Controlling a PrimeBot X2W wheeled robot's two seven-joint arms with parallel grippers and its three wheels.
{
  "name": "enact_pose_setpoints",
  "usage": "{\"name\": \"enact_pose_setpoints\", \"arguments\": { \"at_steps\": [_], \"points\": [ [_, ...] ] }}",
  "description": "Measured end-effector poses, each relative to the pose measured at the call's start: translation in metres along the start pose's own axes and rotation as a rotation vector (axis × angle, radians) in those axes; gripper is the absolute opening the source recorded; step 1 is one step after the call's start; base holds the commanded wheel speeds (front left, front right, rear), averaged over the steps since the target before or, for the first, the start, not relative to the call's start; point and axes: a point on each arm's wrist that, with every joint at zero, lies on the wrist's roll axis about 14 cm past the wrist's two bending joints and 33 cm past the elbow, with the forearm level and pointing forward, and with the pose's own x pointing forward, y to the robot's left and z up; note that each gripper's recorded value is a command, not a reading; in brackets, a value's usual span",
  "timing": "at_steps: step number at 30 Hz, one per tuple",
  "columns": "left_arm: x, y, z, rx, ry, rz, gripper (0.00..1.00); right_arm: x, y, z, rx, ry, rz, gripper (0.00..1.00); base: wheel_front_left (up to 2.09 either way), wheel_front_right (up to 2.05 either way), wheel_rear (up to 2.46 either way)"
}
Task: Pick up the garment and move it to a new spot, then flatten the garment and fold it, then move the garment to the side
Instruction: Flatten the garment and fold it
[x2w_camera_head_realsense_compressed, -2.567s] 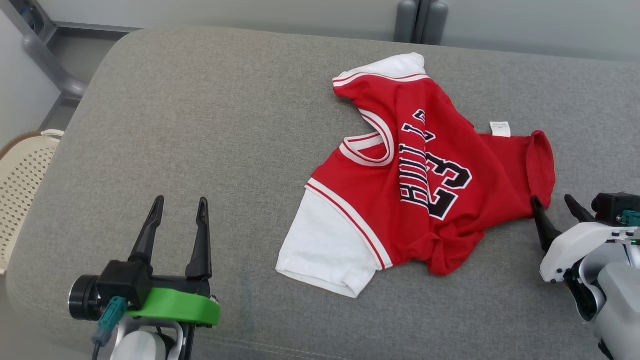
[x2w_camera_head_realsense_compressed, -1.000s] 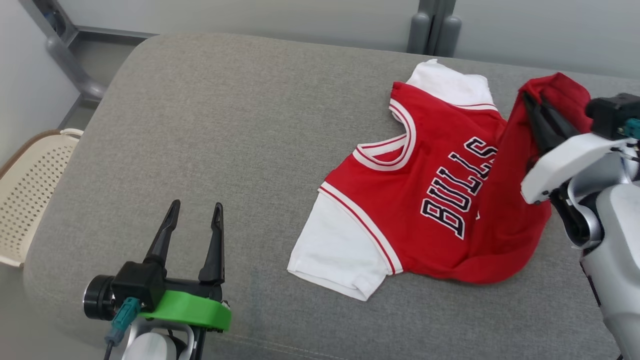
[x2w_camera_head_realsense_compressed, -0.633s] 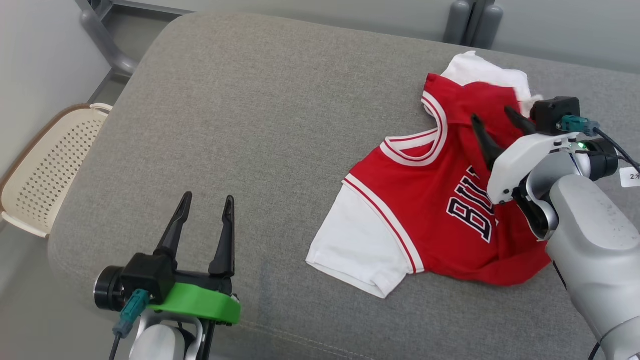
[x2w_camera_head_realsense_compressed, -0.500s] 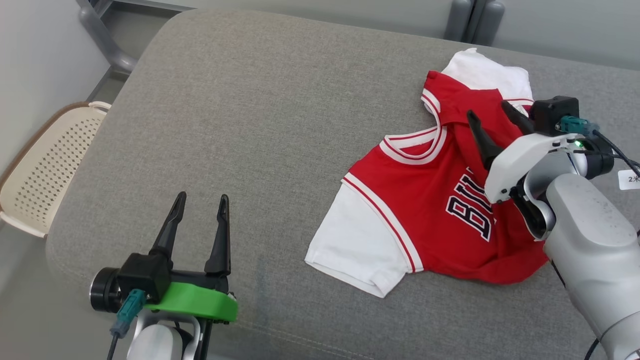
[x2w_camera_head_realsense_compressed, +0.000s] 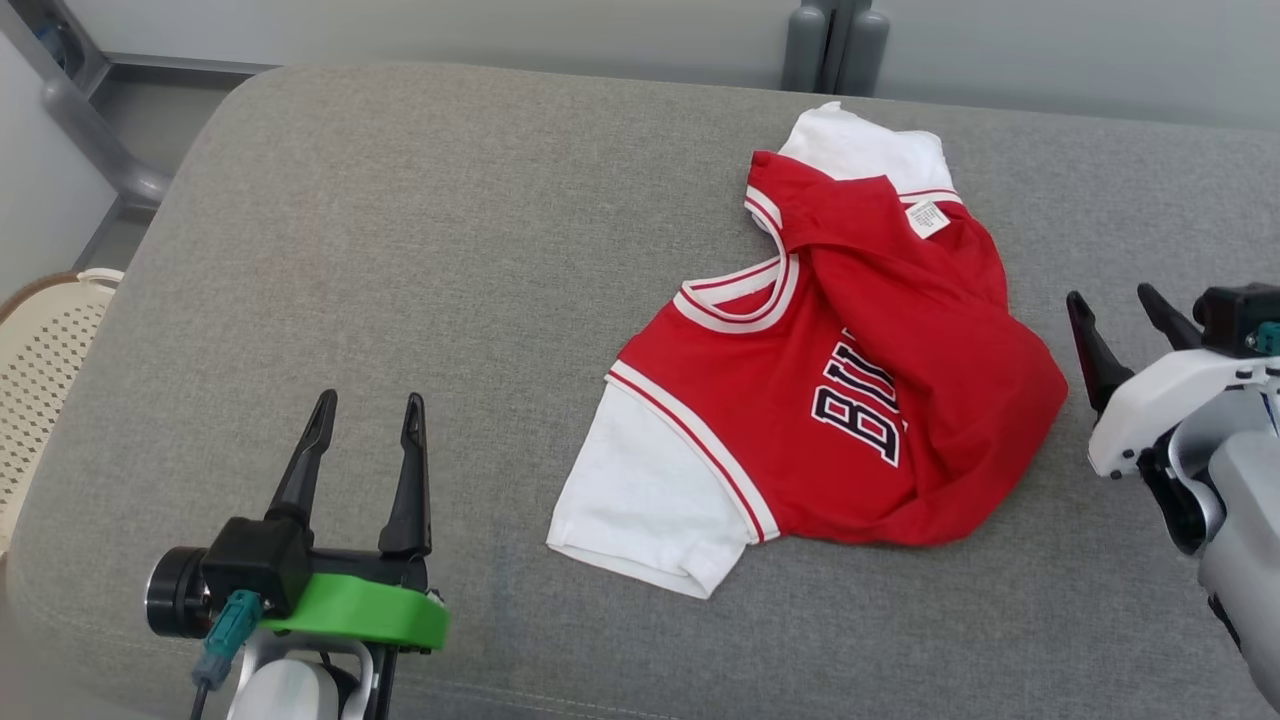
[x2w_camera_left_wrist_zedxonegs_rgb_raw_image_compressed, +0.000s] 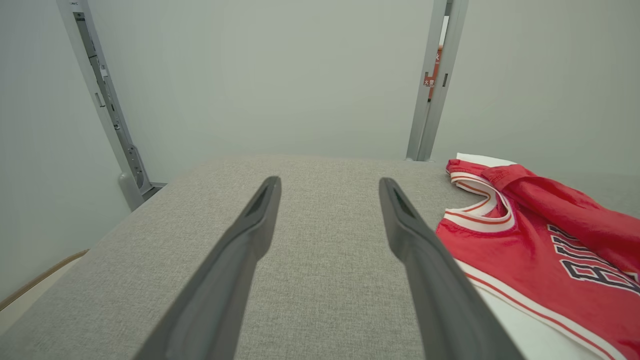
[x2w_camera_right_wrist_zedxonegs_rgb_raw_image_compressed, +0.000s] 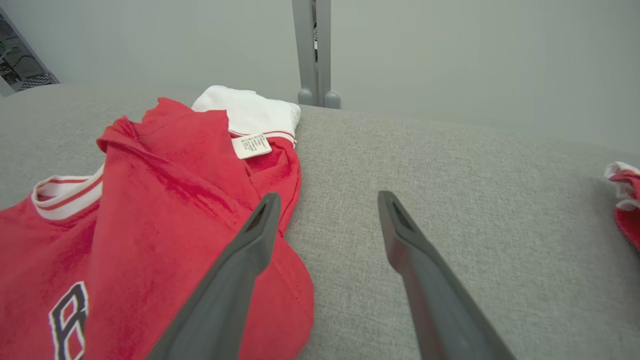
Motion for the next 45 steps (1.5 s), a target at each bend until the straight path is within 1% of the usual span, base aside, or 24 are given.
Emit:
{"name": "enact_pose_setpoints", "arguments": {
  "at_steps": [3, 5, 11, 14, 15, 16, 17, 18, 19, 24, 30, 33, 34, 37, 41, 42, 43, 45],
  "points": [
    [0.002, -0.003, -0.001, 0.001, 0.003, -0.01, 1.0, -0.01, -0.01, -0.021, 0.031, 0.046, -0.029, 1.0, 0.0, 0.0, 0.0],
    [0.003, -0.003, -0.004, 0.003, 0.01, -0.013, 1.0, -0.013, -0.009, -0.033, 0.043, 0.073, -0.031, 1.0, 0.0, 0.0, 0.0],
    [0.005, -0.002, -0.007, 0.009, 0.021, -0.011, 1.0, -0.013, 0.001, -0.061, 0.072, 0.148, -0.025, 1.0, 0.0, 0.0, 0.0],
    [0.006, 0.0, -0.008, 0.012, 0.022, -0.007, 1.0, -0.013, 0.012, -0.077, 0.08, 0.194, -0.01, 1.0, 0.0, 0.0, 0.0],
    [0.006, 0.001, -0.008, 0.014, 0.023, -0.006, 1.0, -0.013, 0.015, -0.081, 0.081, 0.204, -0.006, 0.98, 0.0, 0.0, 0.0],
    [0.006, 0.001, -0.008, 0.014, 0.024, -0.004, 1.0, -0.013, 0.017, -0.085, 0.083, 0.215, -0.003, 0.62, 0.0, 0.0, 0.0],
    [0.006, 0.002, -0.008, 0.015, 0.025, -0.002, 1.0, -0.013, 0.02, -0.087, 0.087, 0.222, -0.001, 0.39, 0.0, 0.0, 0.0],
    [0.006, 0.003, -0.008, 0.015, 0.026, 0.0, 1.0, -0.013, 0.02, -0.088, 0.089, 0.225, 0.0, 0.06, 0.0, 0.0, 0.0],
    [0.006, 0.003, -0.008, 0.015, 0.026, 0.0, 1.0, -0.012, 0.021, -0.089, 0.091, 0.227, 0.0, 0.0, 0.0, 0.0, 0.0],
    [0.007, 0.002, -0.008, 0.013, 0.025, -0.002, 1.0, -0.013, 0.022, -0.084, 0.103, 0.2, -0.004, 0.0, 0.0, 0.0, 0.0],
    [0.006, -0.005, -0.008, 0.003, 0.02, -0.021, 1.0, -0.024, -0.002, -0.061, 0.108, 0.117, -0.052, 0.0, 0.0, 0.0, 0.0],
    [0.007, -0.009, -0.007, 0.0, 0.015, -0.032, 1.0, -0.04, -0.02, -0.054, 0.124, 0.076, -0.09, 0.0, 0.0, 0.0, 0.0],
    [0.007, -0.012, -0.007, -0.003, 0.014, -0.04, 1.0, -0.053, -0.031, -0.052, 0.139, 0.051, -0.121, 0.0, 0.0, 0.0, 0.0],
    [0.007, -0.017, -0.007, -0.006, 0.015, -0.055, 1.0, -0.084, -0.045, -0.066, 0.164, 0.055, -0.176, 0.0, 0.0, 0.0, 0.0],
    [0.007, -0.021, -0.007, -0.007, 0.011, -0.071, 1.0, -0.118, -0.043, -0.087, 0.212, 0.075, -0.214, 0.0, 0.0, 0.0, 0.0],
    [0.006, -0.023, -0.008, -0.009, 0.014, -0.076, 1.0, -0.125, -0.041, -0.091, 0.233, 0.075, -0.222, 0.55, 0.0, 0.0, 0.0],
    [0.007, -0.024, -0.008, -0.009, 0.014, -0.082, 1.0, -0.131, -0.039, -0.093, 0.251, 0.07, -0.231, 1.0, 0.0, 0.0, 0.0],
    [0.009, -0.028, -0.007, -0.009, 0.01, -0.096, 1.0, -0.14, -0.042, -0.093, 0.26, 0.055, -0.252, 1.0, 0.0, 0.0, 0.0]
  ]
}}
